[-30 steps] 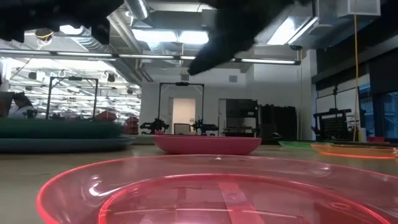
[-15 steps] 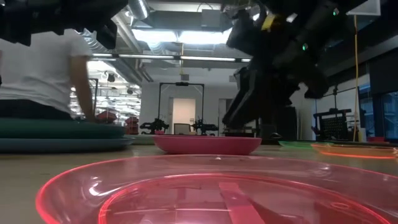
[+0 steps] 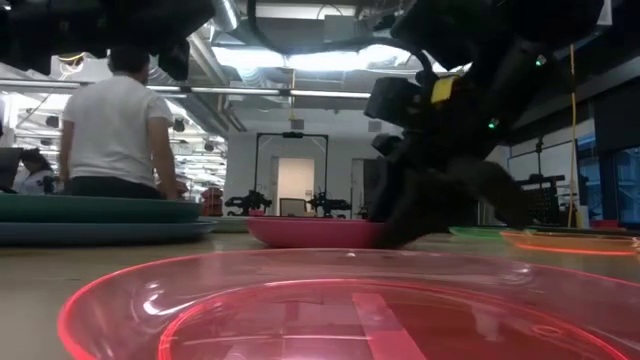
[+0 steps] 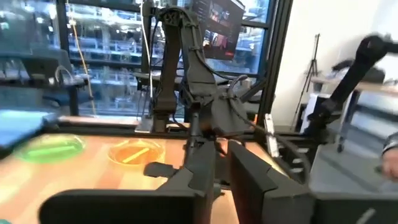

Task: Stack plastic plates
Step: Stack the dark pink plate on top of the green plate

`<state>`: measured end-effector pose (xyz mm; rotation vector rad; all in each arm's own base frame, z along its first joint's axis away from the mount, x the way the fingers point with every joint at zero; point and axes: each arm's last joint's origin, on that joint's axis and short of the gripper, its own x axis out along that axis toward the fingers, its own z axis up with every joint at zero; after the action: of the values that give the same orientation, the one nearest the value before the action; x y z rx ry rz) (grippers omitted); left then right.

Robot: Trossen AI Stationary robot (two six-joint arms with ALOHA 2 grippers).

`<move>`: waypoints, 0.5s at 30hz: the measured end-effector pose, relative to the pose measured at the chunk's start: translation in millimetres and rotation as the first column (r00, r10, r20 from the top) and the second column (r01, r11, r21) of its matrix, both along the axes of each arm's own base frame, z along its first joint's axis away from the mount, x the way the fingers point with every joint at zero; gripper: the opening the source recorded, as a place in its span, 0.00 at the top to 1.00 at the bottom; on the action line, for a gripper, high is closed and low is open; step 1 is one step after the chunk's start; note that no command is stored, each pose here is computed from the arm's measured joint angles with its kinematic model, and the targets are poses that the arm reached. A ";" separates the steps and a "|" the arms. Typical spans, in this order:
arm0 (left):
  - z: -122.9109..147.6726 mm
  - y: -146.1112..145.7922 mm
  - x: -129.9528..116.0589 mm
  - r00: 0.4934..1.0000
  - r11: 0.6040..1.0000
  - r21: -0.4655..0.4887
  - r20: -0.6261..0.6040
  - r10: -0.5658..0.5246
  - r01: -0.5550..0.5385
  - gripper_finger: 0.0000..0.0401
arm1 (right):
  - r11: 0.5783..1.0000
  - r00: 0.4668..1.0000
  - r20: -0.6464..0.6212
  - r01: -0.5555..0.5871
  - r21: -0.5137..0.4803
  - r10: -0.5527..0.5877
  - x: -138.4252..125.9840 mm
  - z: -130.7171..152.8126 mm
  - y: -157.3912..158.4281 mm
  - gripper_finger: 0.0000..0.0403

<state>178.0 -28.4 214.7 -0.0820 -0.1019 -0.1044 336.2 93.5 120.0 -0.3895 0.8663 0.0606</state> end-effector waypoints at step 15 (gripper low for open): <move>22.3 -4.2 -19.9 0.988 0.992 0.127 0.149 -0.028 0.009 0.85 | 0.999 0.979 0.205 -0.004 0.041 -0.005 28.8 21.4 -19.9 0.97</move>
<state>158.1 -32.6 236.9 0.0509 -0.2452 -0.1356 365.0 73.7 141.4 -0.3506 0.6608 0.0368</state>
